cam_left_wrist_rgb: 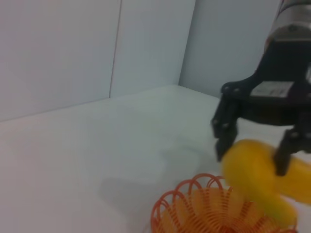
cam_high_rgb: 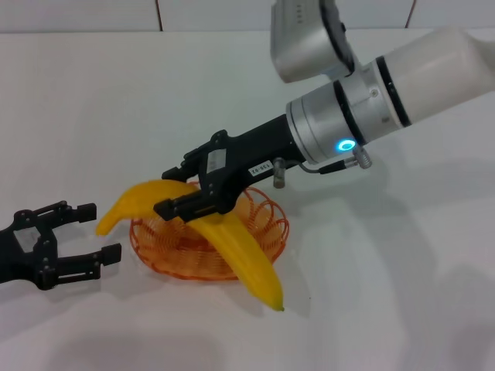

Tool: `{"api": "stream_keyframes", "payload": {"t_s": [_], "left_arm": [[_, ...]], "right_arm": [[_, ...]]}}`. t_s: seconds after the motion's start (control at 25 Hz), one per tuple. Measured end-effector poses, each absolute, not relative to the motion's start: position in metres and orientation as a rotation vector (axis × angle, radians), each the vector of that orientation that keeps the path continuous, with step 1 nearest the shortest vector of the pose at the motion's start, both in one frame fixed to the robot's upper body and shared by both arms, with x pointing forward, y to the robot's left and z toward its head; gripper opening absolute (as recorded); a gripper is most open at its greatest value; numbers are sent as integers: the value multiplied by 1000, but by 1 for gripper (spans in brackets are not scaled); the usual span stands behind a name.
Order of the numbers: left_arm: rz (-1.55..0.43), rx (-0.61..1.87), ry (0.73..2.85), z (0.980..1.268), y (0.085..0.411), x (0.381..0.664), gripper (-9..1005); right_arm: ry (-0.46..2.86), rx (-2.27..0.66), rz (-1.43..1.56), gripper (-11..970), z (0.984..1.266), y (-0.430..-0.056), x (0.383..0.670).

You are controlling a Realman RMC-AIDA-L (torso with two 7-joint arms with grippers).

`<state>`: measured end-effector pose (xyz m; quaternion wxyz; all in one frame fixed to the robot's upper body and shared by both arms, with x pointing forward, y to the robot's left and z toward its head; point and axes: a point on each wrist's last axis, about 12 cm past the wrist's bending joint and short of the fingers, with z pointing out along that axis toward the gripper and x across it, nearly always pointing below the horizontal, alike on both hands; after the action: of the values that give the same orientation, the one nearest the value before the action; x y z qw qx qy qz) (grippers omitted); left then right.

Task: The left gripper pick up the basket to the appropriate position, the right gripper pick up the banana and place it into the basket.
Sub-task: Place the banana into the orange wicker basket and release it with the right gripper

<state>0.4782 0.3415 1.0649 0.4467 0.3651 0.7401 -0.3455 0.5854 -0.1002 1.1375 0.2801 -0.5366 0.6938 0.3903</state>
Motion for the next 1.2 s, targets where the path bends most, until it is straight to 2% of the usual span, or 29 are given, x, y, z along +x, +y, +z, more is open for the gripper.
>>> {"api": "stream_keyframes", "payload": {"t_s": [1.2], "left_arm": [[-857,928,1843,1064,337,483,892]], "right_arm": [[1860,-1513,942,562,1125,-105,592]]}}
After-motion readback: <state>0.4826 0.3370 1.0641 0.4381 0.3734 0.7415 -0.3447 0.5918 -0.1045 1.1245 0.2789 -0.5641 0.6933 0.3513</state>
